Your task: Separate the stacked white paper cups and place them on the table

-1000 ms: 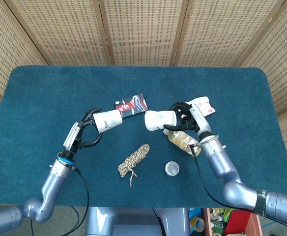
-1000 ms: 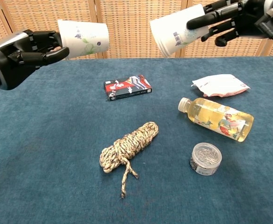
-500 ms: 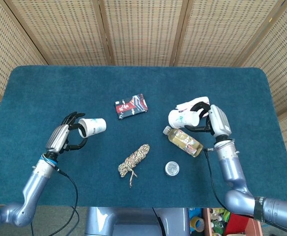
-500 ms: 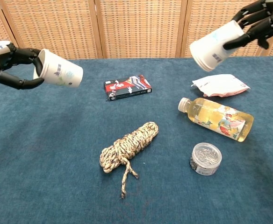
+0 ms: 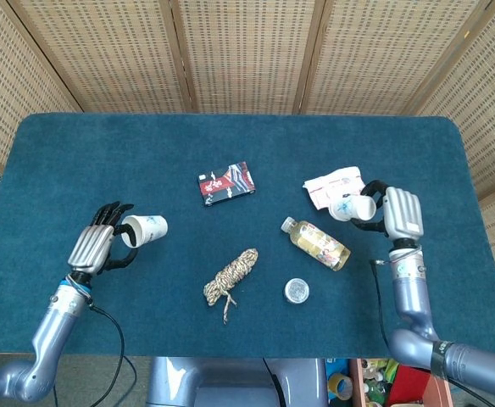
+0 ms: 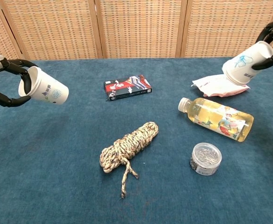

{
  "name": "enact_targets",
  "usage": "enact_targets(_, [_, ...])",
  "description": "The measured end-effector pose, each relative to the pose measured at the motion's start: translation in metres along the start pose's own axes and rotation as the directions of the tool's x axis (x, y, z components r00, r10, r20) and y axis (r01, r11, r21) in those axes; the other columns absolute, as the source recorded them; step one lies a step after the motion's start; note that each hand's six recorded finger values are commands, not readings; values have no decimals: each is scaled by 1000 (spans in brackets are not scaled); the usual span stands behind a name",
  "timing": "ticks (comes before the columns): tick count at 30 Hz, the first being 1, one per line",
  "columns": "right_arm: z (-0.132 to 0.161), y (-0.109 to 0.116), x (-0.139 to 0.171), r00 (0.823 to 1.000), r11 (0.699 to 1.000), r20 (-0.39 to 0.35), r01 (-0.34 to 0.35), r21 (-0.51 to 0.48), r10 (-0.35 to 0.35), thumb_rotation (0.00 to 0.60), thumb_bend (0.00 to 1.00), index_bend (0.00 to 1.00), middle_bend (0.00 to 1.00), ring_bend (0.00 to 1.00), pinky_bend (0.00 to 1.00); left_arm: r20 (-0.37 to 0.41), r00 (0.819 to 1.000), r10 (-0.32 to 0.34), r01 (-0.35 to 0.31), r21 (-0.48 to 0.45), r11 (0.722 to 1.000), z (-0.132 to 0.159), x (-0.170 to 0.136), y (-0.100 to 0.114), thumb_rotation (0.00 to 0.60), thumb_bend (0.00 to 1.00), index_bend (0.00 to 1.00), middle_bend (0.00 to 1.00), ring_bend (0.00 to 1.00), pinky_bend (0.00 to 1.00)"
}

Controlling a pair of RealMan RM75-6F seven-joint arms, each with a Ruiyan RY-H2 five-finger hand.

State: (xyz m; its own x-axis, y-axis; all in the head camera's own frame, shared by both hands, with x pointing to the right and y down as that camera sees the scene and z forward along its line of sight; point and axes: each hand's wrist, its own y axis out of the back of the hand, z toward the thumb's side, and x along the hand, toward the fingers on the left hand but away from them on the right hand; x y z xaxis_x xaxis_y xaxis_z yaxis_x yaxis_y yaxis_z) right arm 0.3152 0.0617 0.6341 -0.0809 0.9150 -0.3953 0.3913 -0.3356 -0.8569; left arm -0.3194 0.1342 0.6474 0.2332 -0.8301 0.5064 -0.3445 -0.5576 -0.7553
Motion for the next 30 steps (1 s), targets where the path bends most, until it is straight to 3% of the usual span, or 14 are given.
enact_targets(5, [-16,-5,-4,1000,998,25,17,62,-19,600,302,749,594,532,753,-2,1000,-1,1,41,999,-1,-4,-1,600,413,499,32,0,0])
enact_targets(7, [-20,-9,-3,999,998,33,5,65,-8,600,302,716,514,435,668,-3,1000,-3,3,63,998,-1,-5,-1,600,413,428,5,0,0])
enact_targets(11, [-24,-15,-1,999,997,38,-39,67,37,600,277,501,216,101,382,-6,1000,0,1,87,996,1,-8,0,600,413,242,0,0,0])
enact_targets(13, [-27,-17,2,997,995,37,-68,78,65,600,245,405,104,20,288,-7,1000,7,-7,81,997,2,-11,1,600,413,179,0,0,0])
enact_targets(15, [-28,-15,5,996,993,34,-84,85,81,600,208,334,19,0,207,-7,1000,20,-19,82,996,3,-13,4,600,413,113,0,0,0])
enact_targets(20, [-27,-11,17,996,992,14,-94,85,93,600,161,288,0,0,148,-7,999,46,-45,87,995,2,-25,10,600,412,25,0,0,0])
enact_targets(30, [-26,8,51,996,989,-64,-58,132,67,600,123,232,0,0,68,3,996,90,-89,181,980,-6,-61,22,600,364,0,0,0,0])
